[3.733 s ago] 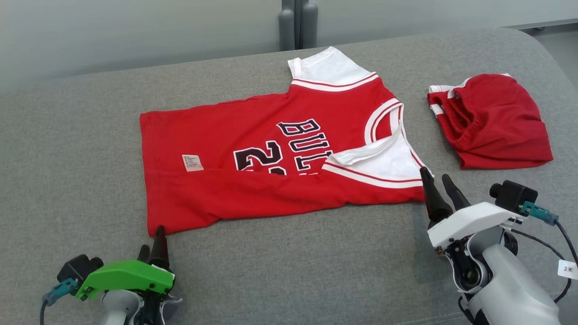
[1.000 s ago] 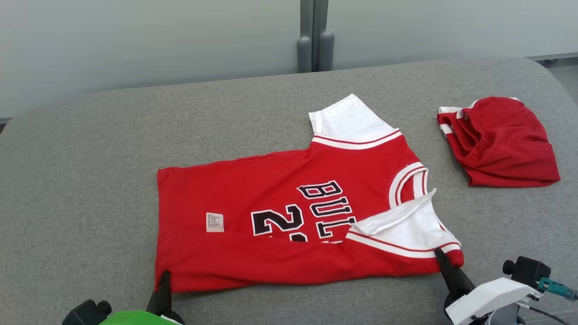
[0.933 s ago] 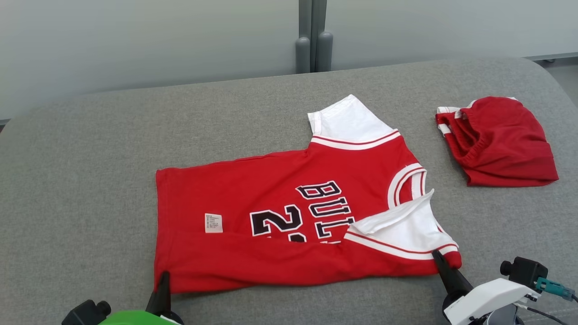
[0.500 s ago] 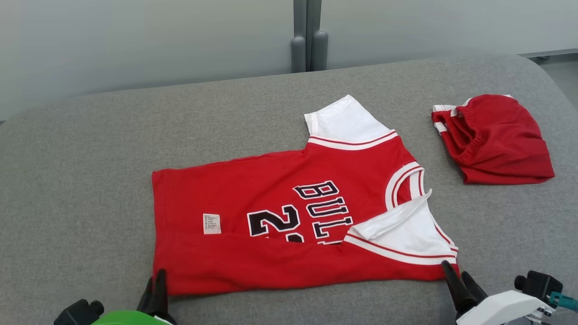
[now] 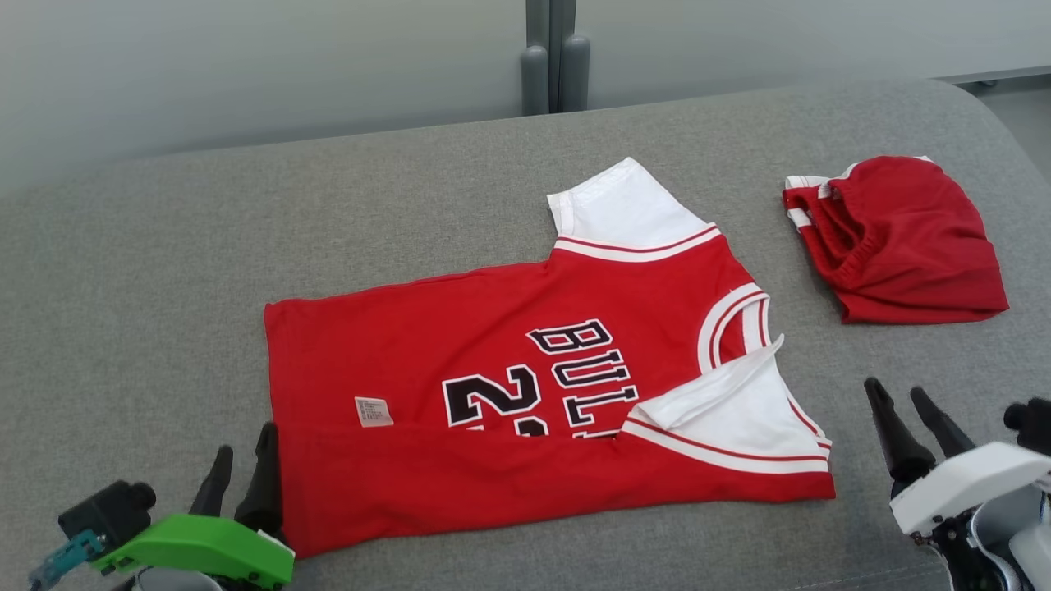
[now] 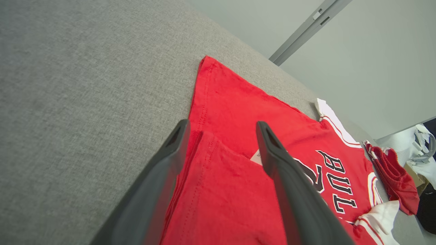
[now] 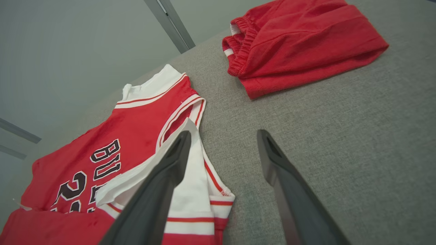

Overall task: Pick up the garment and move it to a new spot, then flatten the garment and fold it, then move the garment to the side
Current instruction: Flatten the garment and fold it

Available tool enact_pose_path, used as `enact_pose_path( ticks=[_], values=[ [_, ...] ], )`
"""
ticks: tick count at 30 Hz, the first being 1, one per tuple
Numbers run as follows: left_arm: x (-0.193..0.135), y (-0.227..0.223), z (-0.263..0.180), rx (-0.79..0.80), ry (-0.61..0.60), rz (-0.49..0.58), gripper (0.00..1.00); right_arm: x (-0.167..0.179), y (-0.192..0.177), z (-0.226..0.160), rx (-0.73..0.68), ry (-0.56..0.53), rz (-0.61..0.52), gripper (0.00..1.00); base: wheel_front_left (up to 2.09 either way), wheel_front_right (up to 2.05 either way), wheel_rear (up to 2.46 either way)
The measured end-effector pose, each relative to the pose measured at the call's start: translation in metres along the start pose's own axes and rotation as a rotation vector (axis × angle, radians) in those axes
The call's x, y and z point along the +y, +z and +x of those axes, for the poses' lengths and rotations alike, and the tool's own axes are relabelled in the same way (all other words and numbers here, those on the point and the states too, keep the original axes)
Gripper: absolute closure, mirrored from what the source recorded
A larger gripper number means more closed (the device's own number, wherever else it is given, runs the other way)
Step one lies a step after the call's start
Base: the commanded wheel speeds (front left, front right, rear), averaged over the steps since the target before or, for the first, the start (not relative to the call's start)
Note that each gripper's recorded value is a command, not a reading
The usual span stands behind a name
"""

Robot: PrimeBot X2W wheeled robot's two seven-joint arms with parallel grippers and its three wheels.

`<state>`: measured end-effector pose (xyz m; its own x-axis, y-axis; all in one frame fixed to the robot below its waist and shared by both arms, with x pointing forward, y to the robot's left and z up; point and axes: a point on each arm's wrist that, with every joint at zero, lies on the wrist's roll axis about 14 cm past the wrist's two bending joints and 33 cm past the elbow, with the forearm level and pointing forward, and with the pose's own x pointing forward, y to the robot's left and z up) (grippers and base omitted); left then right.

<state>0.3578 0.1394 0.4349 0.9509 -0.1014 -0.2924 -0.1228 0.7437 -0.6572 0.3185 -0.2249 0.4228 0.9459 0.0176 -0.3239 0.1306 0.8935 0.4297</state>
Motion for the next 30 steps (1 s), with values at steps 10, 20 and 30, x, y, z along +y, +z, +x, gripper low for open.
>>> enact_pose_path(
  ticks=[10, 20, 30],
  values=[
    [-0.056, 0.033, 0.055, -0.032, -0.170, 0.215, 0.00, 0.040, 0.077, 0.053, -0.093, 0.152, -0.266, 0.00, 0.00, 0.00, 0.00],
    [-0.046, 0.024, 0.107, 0.054, -0.126, 0.360, 0.00, 0.078, 0.115, 0.114, -0.089, 0.231, -0.405, 0.00, 0.00, 0.00, 0.00],
    [-0.005, 0.011, 0.147, 0.135, 0.002, 0.385, 0.00, 0.098, 0.104, 0.166, 0.008, 0.281, -0.511, 0.00, 0.00, 0.00, 0.00]
  ],
)
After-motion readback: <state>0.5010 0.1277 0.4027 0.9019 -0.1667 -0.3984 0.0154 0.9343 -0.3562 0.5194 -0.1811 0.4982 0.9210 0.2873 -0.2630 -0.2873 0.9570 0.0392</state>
